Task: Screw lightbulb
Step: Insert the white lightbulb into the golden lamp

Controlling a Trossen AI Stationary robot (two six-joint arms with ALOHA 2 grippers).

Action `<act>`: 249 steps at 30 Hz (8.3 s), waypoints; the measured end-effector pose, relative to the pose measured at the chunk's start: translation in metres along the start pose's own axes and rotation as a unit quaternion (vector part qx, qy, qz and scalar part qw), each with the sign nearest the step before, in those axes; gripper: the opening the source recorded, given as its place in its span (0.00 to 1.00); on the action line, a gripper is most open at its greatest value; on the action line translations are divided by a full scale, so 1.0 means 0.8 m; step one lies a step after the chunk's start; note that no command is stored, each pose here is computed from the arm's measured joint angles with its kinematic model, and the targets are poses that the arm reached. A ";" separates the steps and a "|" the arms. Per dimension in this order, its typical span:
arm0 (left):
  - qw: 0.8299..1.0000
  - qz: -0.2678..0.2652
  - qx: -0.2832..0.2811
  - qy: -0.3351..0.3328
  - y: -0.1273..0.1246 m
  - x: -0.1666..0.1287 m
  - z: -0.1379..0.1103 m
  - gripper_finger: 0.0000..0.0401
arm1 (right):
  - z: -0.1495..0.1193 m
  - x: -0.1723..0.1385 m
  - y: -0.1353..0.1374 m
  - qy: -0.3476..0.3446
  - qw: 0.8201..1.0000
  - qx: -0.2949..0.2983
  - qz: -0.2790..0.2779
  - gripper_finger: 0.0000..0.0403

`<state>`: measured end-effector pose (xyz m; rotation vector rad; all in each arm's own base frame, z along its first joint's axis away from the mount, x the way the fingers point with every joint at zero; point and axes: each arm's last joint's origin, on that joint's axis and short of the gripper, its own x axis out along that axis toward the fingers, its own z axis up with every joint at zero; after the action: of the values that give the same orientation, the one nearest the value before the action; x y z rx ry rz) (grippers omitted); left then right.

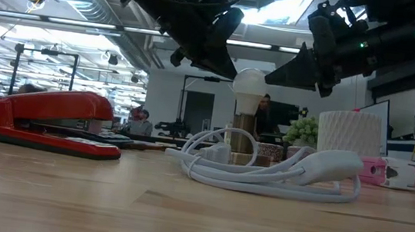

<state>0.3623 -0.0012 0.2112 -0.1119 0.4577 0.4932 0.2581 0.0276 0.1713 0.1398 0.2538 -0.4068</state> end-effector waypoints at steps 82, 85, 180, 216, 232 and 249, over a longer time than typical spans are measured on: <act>1.000 0.008 0.012 -0.002 -0.012 -0.007 -0.004 0.00 | -0.035 0.056 -0.087 0.113 0.992 -0.022 -0.047 0.02; 1.000 0.004 0.015 -0.002 -0.016 -0.009 -0.005 0.00 | -0.039 0.058 -0.087 0.119 0.991 -0.024 -0.047 0.02; 0.994 -0.072 -0.033 -0.079 -0.037 0.016 -0.006 0.00 | -0.033 0.060 -0.082 0.097 0.995 -0.017 -0.002 0.02; 0.994 0.045 -0.040 -0.097 -0.023 0.019 -0.005 0.00 | -0.034 0.060 -0.081 0.100 0.995 -0.015 0.015 0.02; 0.993 0.060 -0.044 -0.097 -0.014 0.023 -0.003 0.00 | -0.033 0.060 -0.080 0.100 0.995 -0.014 0.023 0.02; 0.990 0.086 -0.047 -0.103 -0.010 0.024 -0.002 0.00 | -0.029 0.060 -0.080 0.080 0.996 -0.010 0.023 0.02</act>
<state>0.3805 0.0001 0.2015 -0.1118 0.2430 0.6895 0.2701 -0.0441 0.1310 0.1579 0.4121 -0.3478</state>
